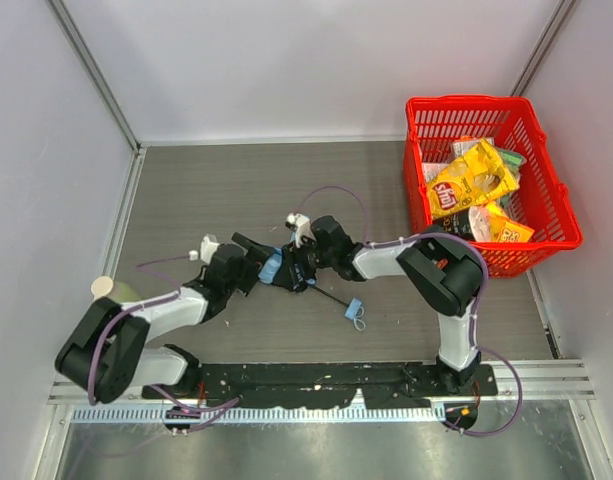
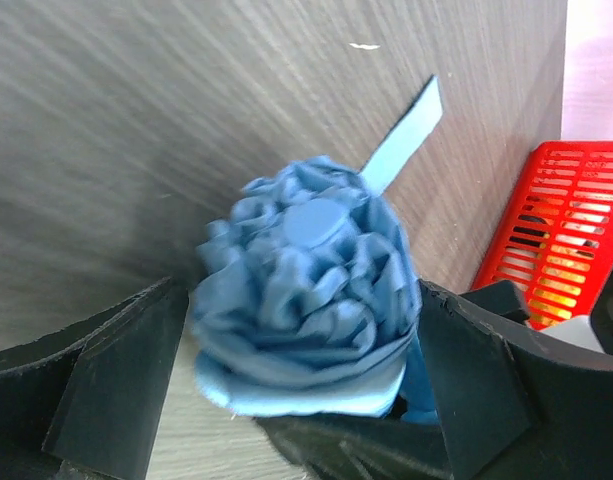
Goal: Put away the umbrella
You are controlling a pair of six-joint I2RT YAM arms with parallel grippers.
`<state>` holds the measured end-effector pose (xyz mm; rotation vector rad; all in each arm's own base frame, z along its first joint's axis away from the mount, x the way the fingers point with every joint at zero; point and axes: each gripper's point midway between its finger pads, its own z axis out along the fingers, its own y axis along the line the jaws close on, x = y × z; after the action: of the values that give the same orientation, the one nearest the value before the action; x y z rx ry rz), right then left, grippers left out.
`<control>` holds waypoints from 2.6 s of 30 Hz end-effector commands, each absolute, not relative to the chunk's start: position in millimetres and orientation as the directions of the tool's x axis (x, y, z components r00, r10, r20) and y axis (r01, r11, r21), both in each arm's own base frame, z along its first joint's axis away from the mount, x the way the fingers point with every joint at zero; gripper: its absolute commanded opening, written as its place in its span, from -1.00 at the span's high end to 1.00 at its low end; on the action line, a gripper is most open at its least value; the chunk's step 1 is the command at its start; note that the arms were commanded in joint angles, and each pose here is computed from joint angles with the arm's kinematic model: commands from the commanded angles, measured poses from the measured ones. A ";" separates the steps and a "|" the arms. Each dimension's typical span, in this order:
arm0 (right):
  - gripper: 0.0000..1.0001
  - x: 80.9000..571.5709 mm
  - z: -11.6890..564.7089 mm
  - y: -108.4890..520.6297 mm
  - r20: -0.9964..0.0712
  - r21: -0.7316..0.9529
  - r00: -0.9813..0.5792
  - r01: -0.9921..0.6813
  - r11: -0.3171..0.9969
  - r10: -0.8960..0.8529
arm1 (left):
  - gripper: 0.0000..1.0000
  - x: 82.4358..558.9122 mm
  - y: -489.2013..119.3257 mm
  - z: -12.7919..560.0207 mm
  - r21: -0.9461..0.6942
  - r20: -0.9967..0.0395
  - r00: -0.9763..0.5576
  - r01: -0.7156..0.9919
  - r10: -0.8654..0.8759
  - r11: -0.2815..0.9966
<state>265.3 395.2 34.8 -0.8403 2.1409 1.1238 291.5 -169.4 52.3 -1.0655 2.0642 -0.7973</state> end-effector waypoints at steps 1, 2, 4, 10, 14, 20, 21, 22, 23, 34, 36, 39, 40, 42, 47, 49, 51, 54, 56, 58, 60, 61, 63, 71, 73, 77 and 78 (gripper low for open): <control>0.99 234.5 15.3 393.4 -0.568 0.640 -0.756 -0.654 0.403 -0.325 | -0.99 282.2 -175.8 16.9 -0.679 -0.290 -0.520 -0.480 -0.803 0.556; 0.99 235.5 15.1 393.5 -0.559 0.653 -0.766 -0.643 0.400 -0.318 | -0.99 282.8 -177.2 14.1 -0.670 -0.295 -0.523 -0.484 -0.800 0.564; 0.98 239.8 14.4 393.7 -0.549 0.670 -0.774 -0.633 0.388 -0.315 | -0.98 282.6 -180.7 6.5 -0.654 -0.291 -0.538 -0.492 -0.791 0.575; 0.99 243.2 11.2 392.1 -0.531 0.682 -0.782 -0.623 0.382 -0.327 | 0.05 282.1 -190.3 3.5 -0.700 -0.286 -0.559 -0.433 -0.778 0.568; 0.99 247.2 15.7 386.6 -0.549 0.647 -0.771 -0.637 0.420 -0.323 | 0.86 276.6 -194.1 7.7 -0.712 -0.264 -0.579 -0.422 -0.771 0.561; 0.73 269.6 32.8 371.4 -0.629 0.476 -0.717 -0.661 0.580 -0.301 | 1.00 268.3 -199.9 14.5 -0.726 -0.188 -0.587 -0.457 -0.787 0.514; 0.46 267.1 32.9 372.9 -0.648 0.436 -0.695 -0.675 0.595 -0.313 | 1.00 266.6 -199.5 15.8 -0.720 -0.167 -0.579 -0.482 -0.798 0.499; 0.29 265.4 40.5 373.5 -0.674 0.406 -0.664 -0.698 0.590 -0.322 | 1.00 264.4 -198.6 15.5 -0.707 -0.149 -0.572 -0.509 -0.807 0.491; 0.11 261.7 41.2 376.9 -0.694 0.355 -0.634 -0.713 0.605 -0.340 | 1.00 262.4 -196.9 15.4 -0.686 -0.134 -0.565 -0.540 -0.814 0.488; -0.24 223.8 41.4 385.2 -0.809 -0.173 -0.260 -0.752 0.636 -0.528 | 1.00 255.1 -179.0 11.1 -0.551 -0.099 -0.485 -0.700 -0.869 0.454; -0.26 216.9 34.0 388.6 -0.796 -0.220 -0.236 -0.745 0.629 -0.557 | 1.00 252.6 -181.3 5.9 -0.538 -0.075 -0.481 -0.718 -0.874 0.441; -0.27 203.6 24.3 392.6 -0.783 -0.231 -0.208 -0.777 0.586 -0.586 | 1.00 252.5 -182.9 2.6 -0.533 -0.063 -0.481 -0.725 -0.875 0.436; -0.29 197.5 18.7 392.0 -0.779 -0.213 -0.213 -0.794 0.569 -0.589 | 1.00 253.0 -182.3 2.9 -0.532 -0.065 -0.480 -0.725 -0.875 0.437; -0.31 192.4 12.5 390.7 -0.775 -0.197 -0.218 -0.809 0.554 -0.594 | 1.00 251.0 -179.0 2.4 -0.525 -0.072 -0.476 -0.729 -0.876 0.439; -0.36 174.2 14.5 398.8 -0.780 -0.144 -0.184 -0.877 0.458 -0.598 | 1.00 248.0 -174.6 5.0 -0.520 -0.078 -0.469 -0.734 -0.880 0.437; -0.37 173.2 11.9 401.6 -0.761 -0.152 -0.177 -0.887 0.436 -0.624 | 1.00 245.5 -173.4 5.2 -0.509 -0.077 -0.466 -0.742 -0.881 0.437; -0.38 173.3 17.3 410.6 -0.770 -0.144 -0.166 -0.896 0.421 -0.616 | 1.00 242.8 -171.8 4.0 -0.499 -0.071 -0.456 -0.754 -0.887 0.428; -0.38 207.8 0.2 389.0 -0.671 -0.329 -0.198 -0.784 0.527 -0.714 | 1.00 238.2 -174.8 6.0 -0.497 -0.039 -0.458 -0.762 -0.888 0.415; -0.24 233.8 3.8 373.1 -0.637 -0.473 -0.193 -0.666 0.576 -0.747 | 1.00 236.9 -175.6 10.2 -0.504 -0.027 -0.453 -0.764 -0.891 0.403; 0.03 242.7 7.9 362.1 -0.647 -0.517 -0.184 -0.608 0.603 -0.740 | 1.00 235.5 -173.2 12.9 -0.513 -0.027 -0.441 -0.764 -0.897 0.391; 0.46 243.9 0.9 352.5 -0.642 -0.518 -0.195 -0.603 0.606 -0.742 | 1.00 234.9 -169.3 14.3 -0.522 -0.035 -0.423 -0.765 -0.905 0.377; 0.75 243.3 -6.6 351.1 -0.638 -0.491 -0.211 -0.629 0.602 -0.740 | 1.00 235.3 -168.3 14.9 -0.532 -0.036 -0.415 -0.762 -0.909 0.369; 0.99 238.3 -21.2 351.7 -0.638 -0.412 -0.251 -0.688 0.598 -0.728 | 1.00 236.6 -167.8 14.7 -0.549 -0.039 -0.411 -0.753 -0.911 0.363; 0.99 212.0 -6.0 376.7 -0.769 0.117 -0.408 -0.847 0.519 -0.492 | -0.26 251.1 -164.4 23.5 -0.631 -0.174 -0.480 -0.616 -0.860 0.472; 0.98 208.7 0.6 377.9 -0.767 0.248 -0.472 -0.842 0.479 -0.434 | -0.44 252.6 -159.5 25.2 -0.642 -0.222 -0.486 -0.580 -0.845 0.502; 0.98 205.8 16.1 386.7 -0.738 0.456 -0.578 -0.808 0.374 -0.348 | -0.84 257.4 -155.6 30.7 -0.624 -0.306 -0.520 -0.523 -0.797 0.581; 0.99 205.3 21.6 386.8 -0.731 0.502 -0.596 -0.800 0.330 -0.332 | -0.85 257.0 -154.5 28.9 -0.611 -0.319 -0.530 -0.519 -0.785 0.598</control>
<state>247.5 388.7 33.1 -0.9727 1.9687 0.8316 265.8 -172.8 48.2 -1.1584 2.1803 -0.7856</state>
